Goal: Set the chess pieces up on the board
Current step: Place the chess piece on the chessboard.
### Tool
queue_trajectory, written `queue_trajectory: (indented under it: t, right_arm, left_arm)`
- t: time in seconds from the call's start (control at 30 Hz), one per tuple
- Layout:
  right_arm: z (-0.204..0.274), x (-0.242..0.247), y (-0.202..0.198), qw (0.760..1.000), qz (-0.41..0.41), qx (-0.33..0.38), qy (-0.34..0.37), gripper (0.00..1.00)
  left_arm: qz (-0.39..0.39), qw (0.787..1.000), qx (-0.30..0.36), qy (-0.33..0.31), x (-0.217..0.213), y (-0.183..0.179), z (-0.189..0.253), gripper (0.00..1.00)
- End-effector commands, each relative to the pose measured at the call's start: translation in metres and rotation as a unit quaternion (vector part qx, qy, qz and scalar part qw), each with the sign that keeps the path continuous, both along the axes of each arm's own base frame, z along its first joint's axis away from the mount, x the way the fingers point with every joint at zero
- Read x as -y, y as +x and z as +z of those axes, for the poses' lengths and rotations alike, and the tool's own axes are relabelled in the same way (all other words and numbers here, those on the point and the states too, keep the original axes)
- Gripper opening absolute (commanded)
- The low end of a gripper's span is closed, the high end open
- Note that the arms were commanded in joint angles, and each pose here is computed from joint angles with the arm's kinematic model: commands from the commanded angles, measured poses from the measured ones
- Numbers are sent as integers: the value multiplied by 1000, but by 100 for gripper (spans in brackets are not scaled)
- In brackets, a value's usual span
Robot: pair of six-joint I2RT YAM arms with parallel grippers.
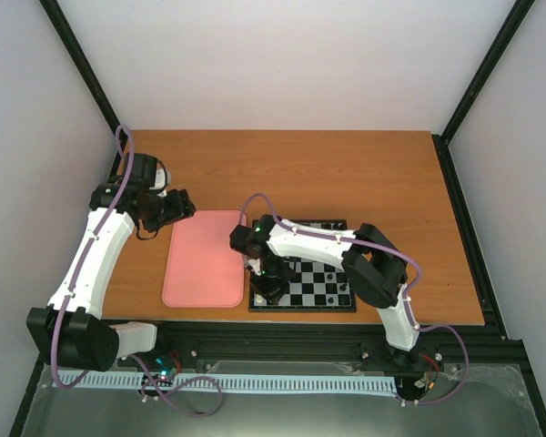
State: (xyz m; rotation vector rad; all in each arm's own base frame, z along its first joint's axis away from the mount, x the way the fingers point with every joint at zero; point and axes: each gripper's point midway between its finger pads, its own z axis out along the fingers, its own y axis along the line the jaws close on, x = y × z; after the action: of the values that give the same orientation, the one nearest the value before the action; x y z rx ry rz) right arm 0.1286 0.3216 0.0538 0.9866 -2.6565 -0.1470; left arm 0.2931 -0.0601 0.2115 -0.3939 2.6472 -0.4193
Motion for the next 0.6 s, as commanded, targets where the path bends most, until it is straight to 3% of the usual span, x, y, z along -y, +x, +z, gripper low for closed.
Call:
queue_trajectory:
  t: [0.0,0.57]
  right_arm:
    - [3,0,-6,1000,10,-7,-3,3]
    - [-4,1,-12,1000,18,-23,-9,3]
  left_arm:
    - [-9,1000,2,10,-1,-4,0,79]
    - [-8,1000,1,15,-3,-6,-1,79]
